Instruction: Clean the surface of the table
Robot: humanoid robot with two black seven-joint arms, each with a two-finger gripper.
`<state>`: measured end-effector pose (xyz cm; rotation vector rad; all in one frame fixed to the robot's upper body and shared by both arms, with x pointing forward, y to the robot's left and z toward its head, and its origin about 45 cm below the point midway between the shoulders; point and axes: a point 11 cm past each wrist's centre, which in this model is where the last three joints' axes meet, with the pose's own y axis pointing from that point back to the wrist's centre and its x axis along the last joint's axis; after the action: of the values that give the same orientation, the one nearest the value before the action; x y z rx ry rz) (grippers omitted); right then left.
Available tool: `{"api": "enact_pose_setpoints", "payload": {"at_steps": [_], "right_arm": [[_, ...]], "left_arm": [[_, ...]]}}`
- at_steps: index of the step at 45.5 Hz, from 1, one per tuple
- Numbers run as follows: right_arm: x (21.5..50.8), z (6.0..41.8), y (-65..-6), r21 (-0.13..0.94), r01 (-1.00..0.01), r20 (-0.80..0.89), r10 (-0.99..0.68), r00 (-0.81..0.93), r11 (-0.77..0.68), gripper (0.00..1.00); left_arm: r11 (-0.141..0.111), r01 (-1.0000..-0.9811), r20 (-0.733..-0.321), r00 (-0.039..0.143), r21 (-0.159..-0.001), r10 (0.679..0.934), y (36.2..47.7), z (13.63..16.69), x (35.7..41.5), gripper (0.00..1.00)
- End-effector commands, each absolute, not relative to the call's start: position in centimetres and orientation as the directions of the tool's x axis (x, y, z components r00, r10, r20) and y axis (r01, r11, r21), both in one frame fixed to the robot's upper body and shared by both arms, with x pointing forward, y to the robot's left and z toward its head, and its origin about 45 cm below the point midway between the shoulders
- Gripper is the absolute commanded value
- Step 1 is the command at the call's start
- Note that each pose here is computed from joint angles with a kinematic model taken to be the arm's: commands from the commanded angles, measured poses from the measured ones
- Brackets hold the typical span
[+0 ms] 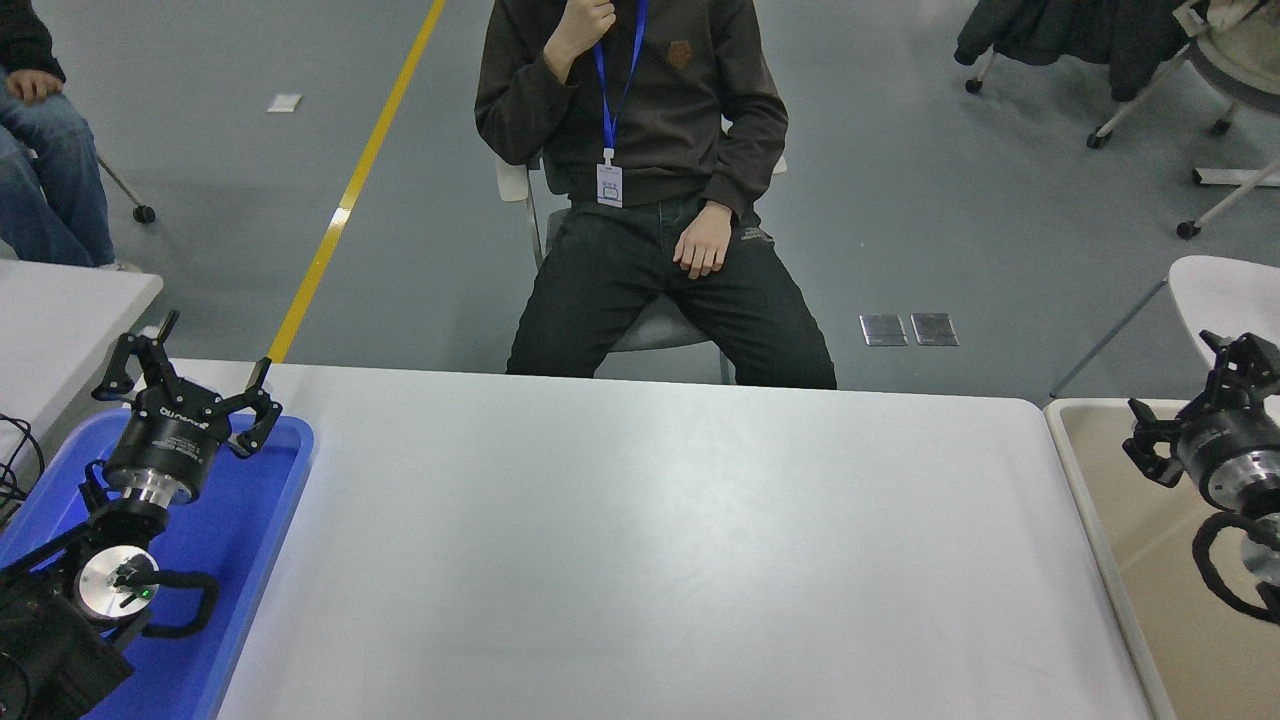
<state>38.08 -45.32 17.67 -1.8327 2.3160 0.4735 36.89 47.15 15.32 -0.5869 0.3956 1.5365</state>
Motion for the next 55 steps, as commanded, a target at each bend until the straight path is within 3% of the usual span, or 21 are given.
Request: {"api": "enact_pose_setpoints", "payload": {"at_steps": [1,21,31,55], "right_arm": [[38.4,18.5,-39.7,-0.024,-0.992,-0.349,-0.931,-0.105,0.122,0.99],[38.5,15.7,-31.5,-0.051,-0.998,-0.395,-0.918,-0.019,0.043,0.99],[40.0,15.8,-31.9,-0.052,-0.996,-0.375,-0.926,-0.044,0.069,0.99],[39.9,14.7,-33.0,-0.016,-0.993,-0.377,-0.921,-0.099,0.113,0.99]], "left_arm": [[-0.06,-0.9926,-0.585,0.013,-0.106,0.811,47.2,15.32,36.9,1.0],[-0.059,-0.9926,-0.585,0.015,-0.107,0.811,47.1,15.33,36.9,1.0],[-0.059,-0.9926,-0.585,0.015,-0.107,0.811,47.1,15.33,36.9,1.0],[-0.059,-0.9926,-0.585,0.015,-0.107,0.811,47.1,15.33,36.9,1.0]]}}
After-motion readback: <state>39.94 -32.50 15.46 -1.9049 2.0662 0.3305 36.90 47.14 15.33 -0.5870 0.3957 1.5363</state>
